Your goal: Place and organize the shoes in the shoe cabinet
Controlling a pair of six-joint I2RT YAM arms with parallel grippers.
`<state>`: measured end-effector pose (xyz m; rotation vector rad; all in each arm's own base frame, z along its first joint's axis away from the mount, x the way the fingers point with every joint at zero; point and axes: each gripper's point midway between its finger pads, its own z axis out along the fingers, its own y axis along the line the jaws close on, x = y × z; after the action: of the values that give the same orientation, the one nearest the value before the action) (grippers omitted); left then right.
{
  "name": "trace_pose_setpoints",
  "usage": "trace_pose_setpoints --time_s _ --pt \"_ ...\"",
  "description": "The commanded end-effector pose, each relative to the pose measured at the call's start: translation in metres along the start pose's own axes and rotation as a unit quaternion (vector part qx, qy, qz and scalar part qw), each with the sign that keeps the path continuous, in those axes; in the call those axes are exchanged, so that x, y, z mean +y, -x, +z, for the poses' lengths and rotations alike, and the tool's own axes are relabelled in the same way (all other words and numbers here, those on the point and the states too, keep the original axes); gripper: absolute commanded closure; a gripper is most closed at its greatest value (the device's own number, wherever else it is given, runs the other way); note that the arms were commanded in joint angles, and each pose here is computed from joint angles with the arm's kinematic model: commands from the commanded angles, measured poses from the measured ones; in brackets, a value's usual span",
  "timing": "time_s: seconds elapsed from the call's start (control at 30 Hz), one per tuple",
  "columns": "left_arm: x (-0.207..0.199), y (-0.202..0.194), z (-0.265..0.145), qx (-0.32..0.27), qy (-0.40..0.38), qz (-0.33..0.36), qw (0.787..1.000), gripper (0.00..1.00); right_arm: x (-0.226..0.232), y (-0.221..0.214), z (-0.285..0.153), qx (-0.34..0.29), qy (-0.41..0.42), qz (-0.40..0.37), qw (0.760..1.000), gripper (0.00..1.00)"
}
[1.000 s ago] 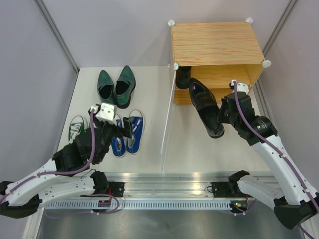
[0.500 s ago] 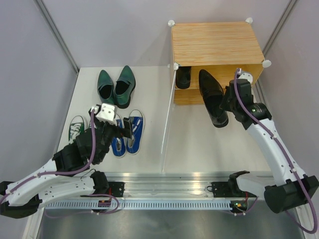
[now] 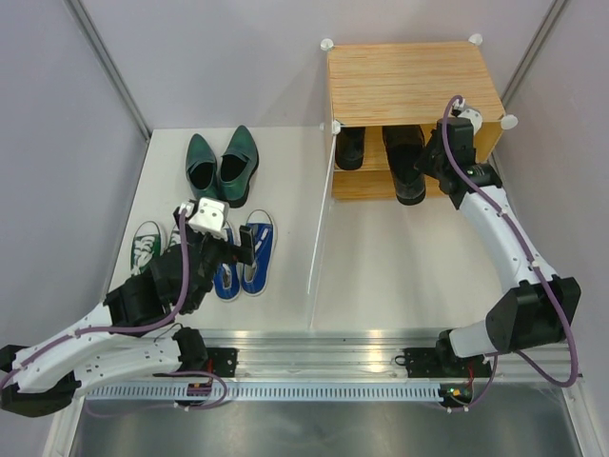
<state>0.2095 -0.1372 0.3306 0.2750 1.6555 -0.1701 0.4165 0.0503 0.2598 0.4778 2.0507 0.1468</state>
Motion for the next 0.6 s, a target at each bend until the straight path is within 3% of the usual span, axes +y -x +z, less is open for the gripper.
trace_pose_setpoints --time_s 0.0,0.27,0.57 --pt "-0.004 -0.002 0.003 0.001 -0.006 0.014 1.000 0.00 0.037 0.079 -0.004 -0.116 0.064 0.073 0.988 0.99" --pt "-0.009 -0.010 0.010 0.015 -0.004 0.035 0.999 0.00 0.057 0.077 0.027 -0.097 0.105 0.101 0.985 0.99" --pt "-0.010 -0.013 0.013 0.021 0.000 0.043 0.999 0.00 0.050 0.075 0.044 -0.084 0.106 0.131 0.982 0.99"
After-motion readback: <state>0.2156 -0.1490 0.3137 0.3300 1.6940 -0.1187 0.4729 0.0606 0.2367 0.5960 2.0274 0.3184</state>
